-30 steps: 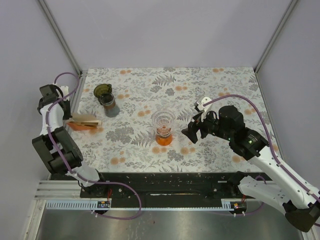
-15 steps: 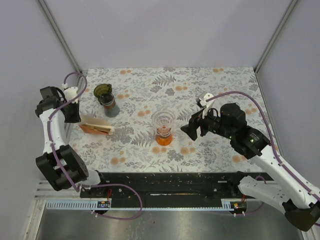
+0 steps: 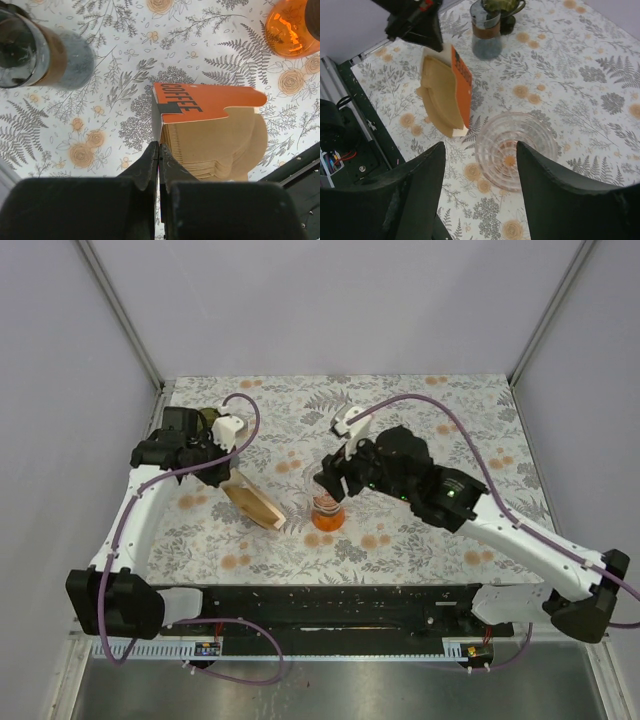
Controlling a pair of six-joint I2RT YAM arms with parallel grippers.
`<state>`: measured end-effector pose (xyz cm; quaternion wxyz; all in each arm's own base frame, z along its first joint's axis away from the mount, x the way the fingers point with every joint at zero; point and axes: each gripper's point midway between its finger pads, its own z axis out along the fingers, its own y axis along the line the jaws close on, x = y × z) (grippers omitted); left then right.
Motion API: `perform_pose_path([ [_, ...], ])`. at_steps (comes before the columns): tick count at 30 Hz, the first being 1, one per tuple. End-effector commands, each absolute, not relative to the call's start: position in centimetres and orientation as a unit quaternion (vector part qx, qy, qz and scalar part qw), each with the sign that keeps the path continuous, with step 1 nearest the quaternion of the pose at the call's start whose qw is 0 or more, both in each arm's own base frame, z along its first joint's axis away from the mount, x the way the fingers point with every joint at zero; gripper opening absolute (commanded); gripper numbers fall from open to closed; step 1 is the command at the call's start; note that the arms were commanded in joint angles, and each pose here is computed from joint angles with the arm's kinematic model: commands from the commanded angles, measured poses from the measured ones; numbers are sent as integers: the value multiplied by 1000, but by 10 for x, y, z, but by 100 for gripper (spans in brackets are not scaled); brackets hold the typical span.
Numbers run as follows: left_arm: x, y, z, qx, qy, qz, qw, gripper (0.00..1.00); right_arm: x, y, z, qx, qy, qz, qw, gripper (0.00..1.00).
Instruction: Place the coffee filter in the dripper
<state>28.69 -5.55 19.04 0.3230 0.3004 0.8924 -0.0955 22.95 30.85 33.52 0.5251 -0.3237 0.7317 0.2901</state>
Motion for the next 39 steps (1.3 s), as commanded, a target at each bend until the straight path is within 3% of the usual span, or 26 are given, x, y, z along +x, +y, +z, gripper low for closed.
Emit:
perform_pose_path([
  [1,309,-66,187,317,883,-102,331,0,226,345,338,-362,699,270,555,66],
  [13,340,-77,166,336,878,-106,323,0,198,440,267,-452,661,286,526,49],
  [17,343,-73,157,327,884,-97,321,0,204,460,233,-460,678,275,503,49],
  [23,340,-73,154,321,886,-96,320,0,209,479,185,-471,704,258,465,52],
  [28,338,-74,152,320,887,-102,318,0,219,482,163,-459,727,231,455,50],
  [32,338,-75,152,320,887,-102,318,0,227,477,142,-454,743,202,448,42],
  [39,338,-76,152,320,886,-105,318,0,231,477,120,-453,756,181,437,41],
])
